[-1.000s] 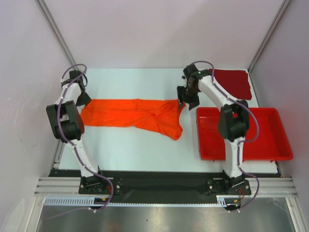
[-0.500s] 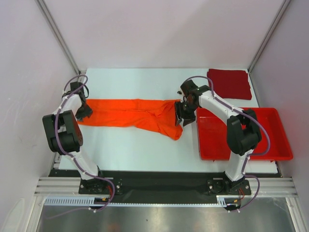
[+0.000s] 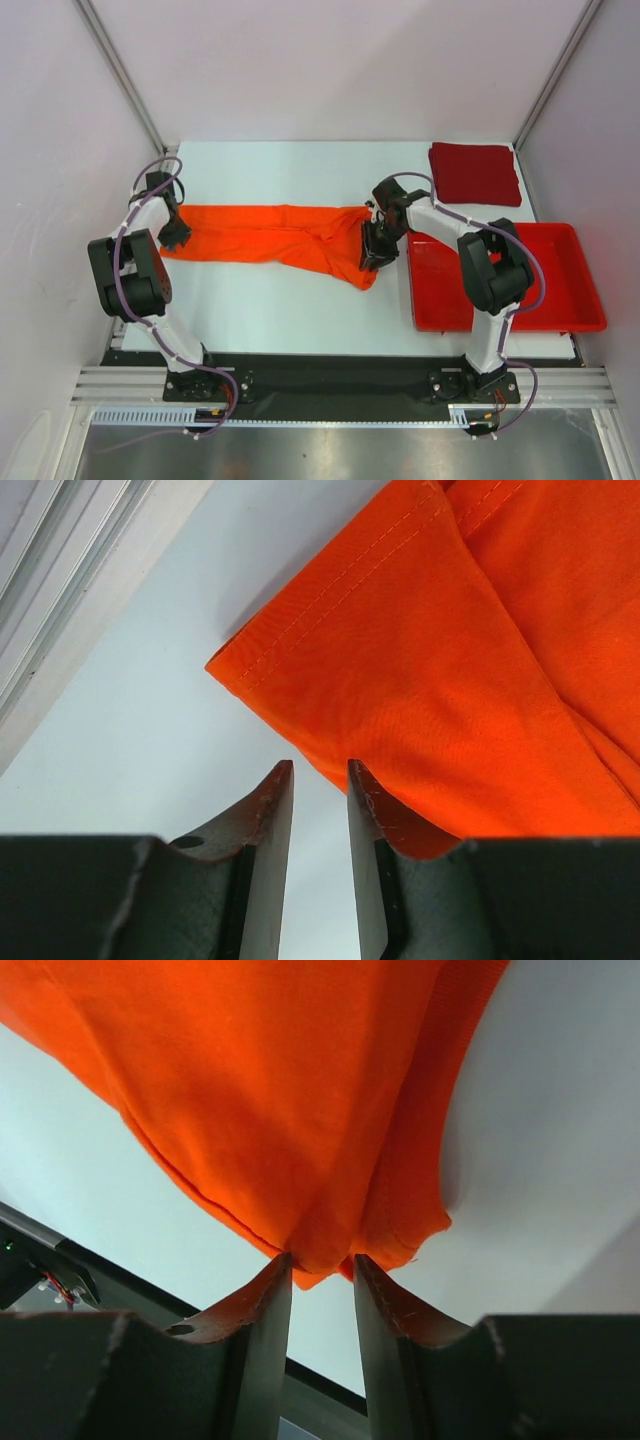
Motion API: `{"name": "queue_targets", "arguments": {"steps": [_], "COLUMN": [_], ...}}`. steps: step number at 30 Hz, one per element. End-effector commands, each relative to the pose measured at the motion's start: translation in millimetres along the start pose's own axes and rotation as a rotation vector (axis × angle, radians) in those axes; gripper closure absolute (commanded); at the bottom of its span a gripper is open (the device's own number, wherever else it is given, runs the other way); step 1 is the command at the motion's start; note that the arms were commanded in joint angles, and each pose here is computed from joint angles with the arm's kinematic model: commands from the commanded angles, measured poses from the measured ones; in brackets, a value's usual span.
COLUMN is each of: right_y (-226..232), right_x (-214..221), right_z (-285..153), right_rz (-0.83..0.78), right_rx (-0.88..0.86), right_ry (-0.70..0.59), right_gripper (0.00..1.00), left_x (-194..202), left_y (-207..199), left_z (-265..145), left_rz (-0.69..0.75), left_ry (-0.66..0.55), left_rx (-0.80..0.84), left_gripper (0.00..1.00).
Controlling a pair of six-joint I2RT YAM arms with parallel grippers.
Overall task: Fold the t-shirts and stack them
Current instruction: Fold the tshirt
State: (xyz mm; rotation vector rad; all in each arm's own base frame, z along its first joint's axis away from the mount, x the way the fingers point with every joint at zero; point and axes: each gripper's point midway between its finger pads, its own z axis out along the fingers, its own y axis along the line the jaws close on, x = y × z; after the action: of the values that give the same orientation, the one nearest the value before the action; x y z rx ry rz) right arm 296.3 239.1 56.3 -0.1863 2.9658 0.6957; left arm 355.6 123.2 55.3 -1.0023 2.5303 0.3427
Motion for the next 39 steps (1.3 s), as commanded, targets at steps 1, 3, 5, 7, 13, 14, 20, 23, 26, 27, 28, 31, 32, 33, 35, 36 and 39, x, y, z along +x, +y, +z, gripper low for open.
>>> {"name": "queue_targets", "arguments": {"steps": [1,3,5,7,13,14,20,23,26,27,28,31,32,33,35,36,39], "right_y": [1.2,-0.4,-0.8,0.2,2.7,0.1,-9.1,-12.0,-17.4,-20.3,-24.1,-34.8,-39.2,-40.0,-40.6,-41.3,-39.2], "right_x": [-6.0,-4.0,-3.3,-4.2,-17.0,-19.0,-47.3,-56.3,-63.6,-64.9,-67.1,-72.7,-75.2,-78.8,-84.7,-86.6,-95.5], "right_z": [5.2,9.0,11.1,11.3,0.4,-1.8,-25.0,-28.6,-24.1,-21.6,-20.2,-11.9,-8.4,-8.7,-7.1,-3.4,-4.3], "right_rz": [-0.001,0.003,0.006,0.003,0.006,0.008,-0.034,-0.042,-0.041,-0.037,-0.033,-0.029,-0.030,-0.034,-0.040,-0.042,-0.053], "right_rx": [-0.037,-0.040,-0.047,-0.054,-0.071,-0.055,0.050,0.067,0.073,0.076,0.079,0.095,0.100,0.100,0.094,0.092,0.096], "right_ry": [-0.015,0.001,0.003,-0.002,-0.034,-0.041,-0.128,-0.143,-0.142,-0.138,-0.138,-0.127,-0.126,-0.134,-0.144,-0.140,-0.153], "right_gripper": [0.64,0.66,0.67,0.71,0.95,1.00,1.00,1.00,1.00,1.00,1.00,1.00,1.00,1.00,1.00,1.00,0.98], "left_x": [-9.4,-9.1,-8.7,-10.3,-6.9,-7.6,-9.6,-9.6,-9.2,-9.3,-9.9,-10.8,-10.8,-10.2,-9.9,-10.3,-9.7], "left_y": [3.3,4.1,5.6,7.2,9.6,9.4,8.1,8.0,6.8,7.2,6.5,6.5,6.5,6.8,7.2,7.3,8.6], "left_z": [-7.6,-4.1,-1.1,-0.2,4.2,4.5,4.7,5.7,6.7,7.2,6.7,6.2,6.2,6.6,7.2,7.5,8.5], "left_rz": [-0.014,-0.011,-0.011,-0.011,-0.003,-0.005,-0.012,-0.017,-0.017,-0.018,-0.016,-0.015,-0.015,-0.013,-0.007,-0.006,0.001], "left_ry": [-0.045,-0.041,-0.034,-0.039,-0.030,-0.032,-0.035,-0.032,-0.030,-0.027,-0.027,-0.029,-0.029,-0.027,-0.025,-0.025,-0.022], "left_rx": [-0.007,-0.019,-0.029,-0.035,-0.053,-0.054,-0.053,-0.053,-0.052,-0.054,-0.053,-0.054,-0.054,-0.055,-0.058,-0.059,-0.067], "left_gripper": [0.67,0.68,0.68,0.68,0.68,0.68,0.68,0.69,0.69,0.69,0.69,0.69,0.69,0.69,0.69,0.69,0.69]}}
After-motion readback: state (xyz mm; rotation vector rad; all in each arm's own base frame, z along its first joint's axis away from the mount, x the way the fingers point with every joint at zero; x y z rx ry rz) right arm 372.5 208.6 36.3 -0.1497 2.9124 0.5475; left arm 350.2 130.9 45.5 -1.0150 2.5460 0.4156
